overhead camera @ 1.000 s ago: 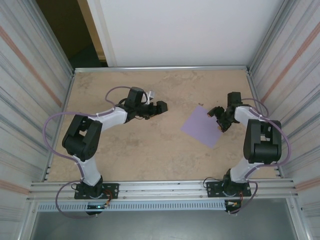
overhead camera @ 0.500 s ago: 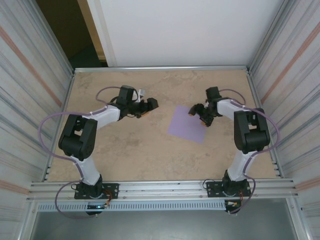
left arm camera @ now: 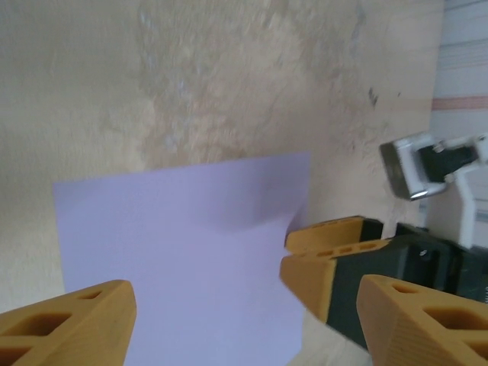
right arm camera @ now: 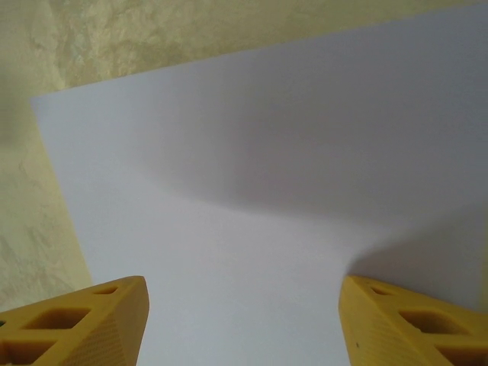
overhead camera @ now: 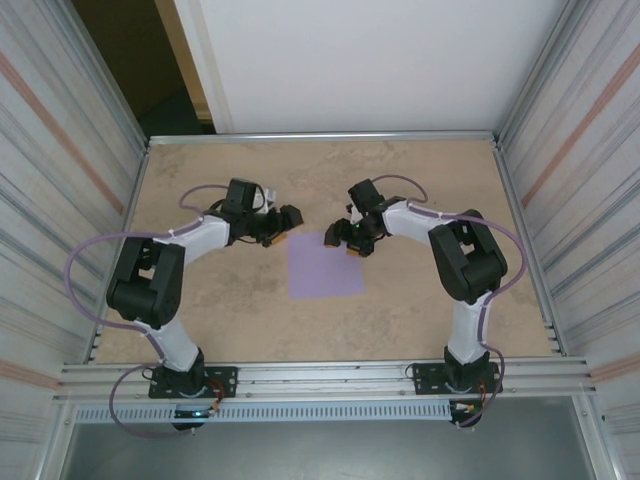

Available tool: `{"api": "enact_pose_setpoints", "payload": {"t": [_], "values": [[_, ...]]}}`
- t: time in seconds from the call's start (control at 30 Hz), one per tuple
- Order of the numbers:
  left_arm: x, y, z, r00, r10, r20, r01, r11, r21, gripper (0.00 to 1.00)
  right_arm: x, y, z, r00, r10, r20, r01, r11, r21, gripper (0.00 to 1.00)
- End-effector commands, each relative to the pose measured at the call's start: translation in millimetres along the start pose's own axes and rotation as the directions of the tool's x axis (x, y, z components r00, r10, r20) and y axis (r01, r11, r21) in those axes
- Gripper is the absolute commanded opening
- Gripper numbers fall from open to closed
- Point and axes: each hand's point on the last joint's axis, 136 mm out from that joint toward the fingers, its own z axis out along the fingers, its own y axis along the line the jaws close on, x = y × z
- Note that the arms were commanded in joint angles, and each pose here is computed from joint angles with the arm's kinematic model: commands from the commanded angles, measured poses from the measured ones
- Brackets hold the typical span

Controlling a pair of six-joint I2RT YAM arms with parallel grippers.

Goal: Fold a paper plane with a square sheet of paper (pick it up from the middle)
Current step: Move the square sheet of paper to the center of the table, then first fold in half a square sheet of paper at the center of the table.

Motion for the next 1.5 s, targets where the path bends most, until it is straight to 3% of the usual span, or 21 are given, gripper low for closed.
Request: {"api": "enact_pose_setpoints", "payload": {"t": [0.0, 0.37, 0.7, 0.97, 1.17, 1.47], "values": [[29.5, -5.6, -2.0, 0.996, -0.036, -0.087, 0.035, 0.999, -0.014, 0.75, -7.6, -2.6, -33.2, 0.995, 0.066, 0.076, -0.065, 0.998, -0.01, 0.64], [71.4, -1.1, 21.2, 0.984, -0.051, -0.173, 0.035, 0.995, -0.096, 0.7, 22.7, -27.7, -21.4, 0.997, 0.061, -0.041, -0.059, 0.997, 0.048, 0.58], [80.3, 6.5, 30.3, 0.98, -0.071, -0.185, 0.059, 0.996, -0.073, 0.71, 24.2, -28.3, -10.9, 0.996, 0.063, -0.057, -0.059, 0.995, 0.076, 0.57], [86.0, 20.4, 34.8, 0.979, -0.088, -0.186, 0.071, 0.993, -0.098, 0.71, 28.2, -34.5, -1.2, 0.995, 0.076, -0.071, -0.068, 0.992, 0.11, 0.5], [92.1, 36.2, 35.9, 0.977, -0.112, -0.182, 0.087, 0.986, -0.141, 0.75, 33.6, -41.8, 6.1, 0.993, 0.088, -0.08, -0.077, 0.988, 0.137, 0.49], [90.3, 36.4, 36.0, 0.979, -0.121, -0.165, 0.103, 0.988, -0.112, 0.83, 41.5, -34.8, 18.3, 0.991, 0.083, -0.106, -0.07, 0.99, 0.121, 0.43]]}}
